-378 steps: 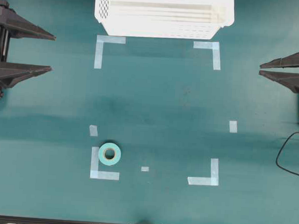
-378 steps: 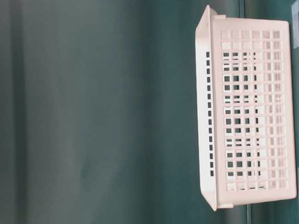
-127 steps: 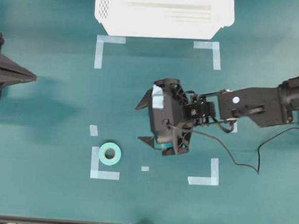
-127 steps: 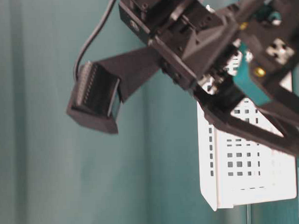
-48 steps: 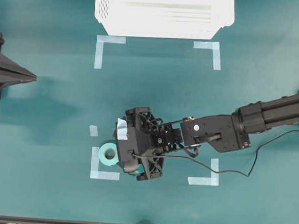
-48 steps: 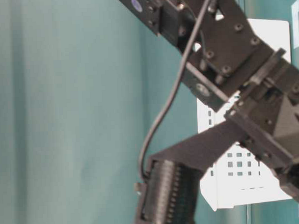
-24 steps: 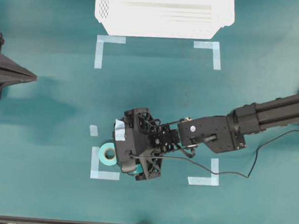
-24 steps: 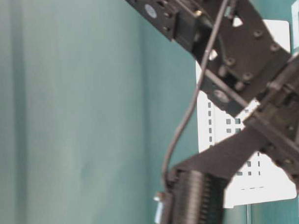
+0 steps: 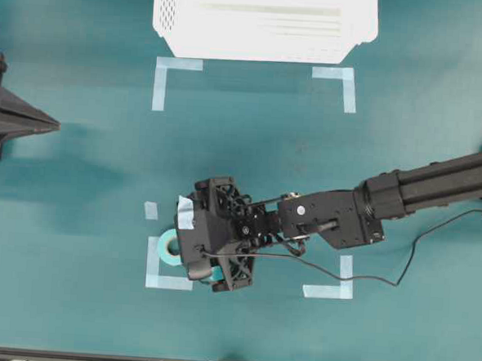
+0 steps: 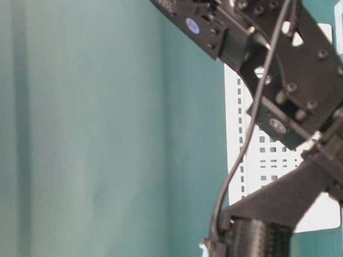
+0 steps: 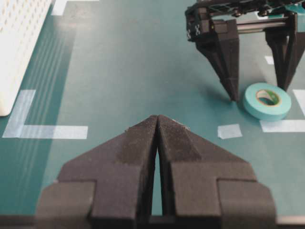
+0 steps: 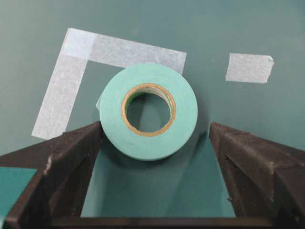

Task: Put the tape into the white basket.
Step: 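Lower the right gripper over the tape roll, fingers straddling it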

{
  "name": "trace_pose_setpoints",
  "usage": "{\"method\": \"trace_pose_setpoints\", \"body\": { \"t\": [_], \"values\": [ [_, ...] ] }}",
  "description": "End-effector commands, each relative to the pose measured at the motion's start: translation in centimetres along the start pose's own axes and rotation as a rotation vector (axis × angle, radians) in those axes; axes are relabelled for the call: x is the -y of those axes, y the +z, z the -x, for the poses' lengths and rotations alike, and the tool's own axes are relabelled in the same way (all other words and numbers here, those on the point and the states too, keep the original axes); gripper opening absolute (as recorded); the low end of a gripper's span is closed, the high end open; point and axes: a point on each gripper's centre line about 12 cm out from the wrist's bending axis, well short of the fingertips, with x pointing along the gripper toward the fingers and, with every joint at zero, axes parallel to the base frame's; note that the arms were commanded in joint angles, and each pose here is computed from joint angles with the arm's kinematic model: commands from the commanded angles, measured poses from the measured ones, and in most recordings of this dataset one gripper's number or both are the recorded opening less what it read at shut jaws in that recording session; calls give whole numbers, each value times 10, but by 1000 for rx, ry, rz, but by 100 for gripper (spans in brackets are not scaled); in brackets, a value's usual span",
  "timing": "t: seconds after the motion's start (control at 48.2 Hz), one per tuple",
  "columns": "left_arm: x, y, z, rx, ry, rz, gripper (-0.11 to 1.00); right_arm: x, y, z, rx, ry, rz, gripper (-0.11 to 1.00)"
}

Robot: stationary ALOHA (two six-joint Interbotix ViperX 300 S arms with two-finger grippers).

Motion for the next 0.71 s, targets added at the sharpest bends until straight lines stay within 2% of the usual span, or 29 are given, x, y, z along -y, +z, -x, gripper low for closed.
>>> {"method": "trace_pose_setpoints", "body": {
  "t": [0.0, 0.685],
  "values": [
    [1, 5, 0, 12, -3, -1, -11, -5, 19, 6, 51, 11, 2, 96],
    [1, 5, 0, 12, -3, -1, -11, -7, 25, -2, 66, 15, 3, 96]
  ]
}}
